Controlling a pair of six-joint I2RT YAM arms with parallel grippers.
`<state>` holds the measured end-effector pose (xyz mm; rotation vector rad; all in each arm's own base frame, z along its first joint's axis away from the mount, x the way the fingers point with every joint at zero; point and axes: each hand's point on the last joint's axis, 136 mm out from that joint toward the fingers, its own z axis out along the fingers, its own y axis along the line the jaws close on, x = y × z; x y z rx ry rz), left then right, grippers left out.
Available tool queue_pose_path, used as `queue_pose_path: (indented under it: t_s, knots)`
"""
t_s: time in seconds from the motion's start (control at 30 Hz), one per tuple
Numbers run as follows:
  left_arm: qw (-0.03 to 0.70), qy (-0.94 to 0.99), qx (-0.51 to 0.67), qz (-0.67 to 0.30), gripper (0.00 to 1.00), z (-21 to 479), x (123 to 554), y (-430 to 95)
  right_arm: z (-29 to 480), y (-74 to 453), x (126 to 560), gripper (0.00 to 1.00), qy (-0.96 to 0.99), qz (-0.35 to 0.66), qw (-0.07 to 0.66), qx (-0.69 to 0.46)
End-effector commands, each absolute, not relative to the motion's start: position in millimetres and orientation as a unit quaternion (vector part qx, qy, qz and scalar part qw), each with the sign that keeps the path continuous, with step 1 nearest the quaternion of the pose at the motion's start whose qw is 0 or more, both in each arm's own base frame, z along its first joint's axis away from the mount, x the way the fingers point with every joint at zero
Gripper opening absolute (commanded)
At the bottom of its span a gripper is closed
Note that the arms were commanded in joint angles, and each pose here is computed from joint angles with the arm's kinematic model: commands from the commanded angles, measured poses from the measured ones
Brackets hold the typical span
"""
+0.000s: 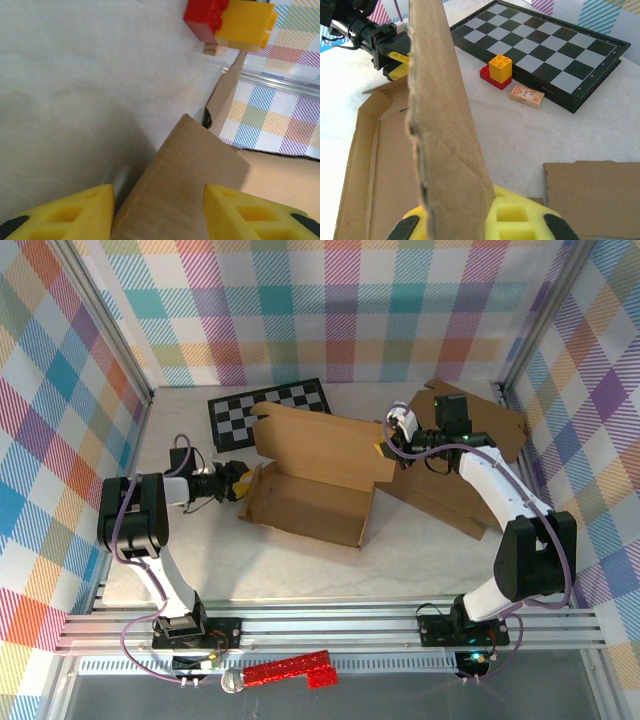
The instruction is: Fold the paper box
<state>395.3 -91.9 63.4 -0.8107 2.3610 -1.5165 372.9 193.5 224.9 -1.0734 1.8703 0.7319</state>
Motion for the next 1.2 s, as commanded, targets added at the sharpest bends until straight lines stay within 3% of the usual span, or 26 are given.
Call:
queue_pose_path:
  t_s: [0.0, 0.3, 0.5, 0.8, 1.17]
  knots:
    - [0.124, 0.795, -0.245, -0.541, 0.49, 89.3, 390.5, -100.5, 231.5, 197.2, 376.0, 0.0, 0.733, 0.308, 0.428, -0.429]
    - [0.098, 0.805, -0.214, -0.544, 0.49, 98.1, 371.5, -119.4, 223.0, 197.7, 382.2, 0.0, 0.739, 0.313, 0.422, -0.422]
    - [0.063, 0.849, -0.171, -0.495, 0.48, 88.3, 349.6, -132.2, 221.9, 197.6, 383.5, 0.0, 0.742, 0.313, 0.421, -0.418]
    - [0.05, 0.881, -0.145, -0.447, 0.33, 74.0, 333.3, -138.2, 222.2, 197.6, 383.6, 0.0, 0.742, 0.314, 0.421, -0.417]
    - [0.033, 0.897, -0.122, -0.423, 0.27, 62.1, 320.4, -142.6, 221.8, 197.5, 385.0, 0.0, 0.744, 0.314, 0.42, -0.414]
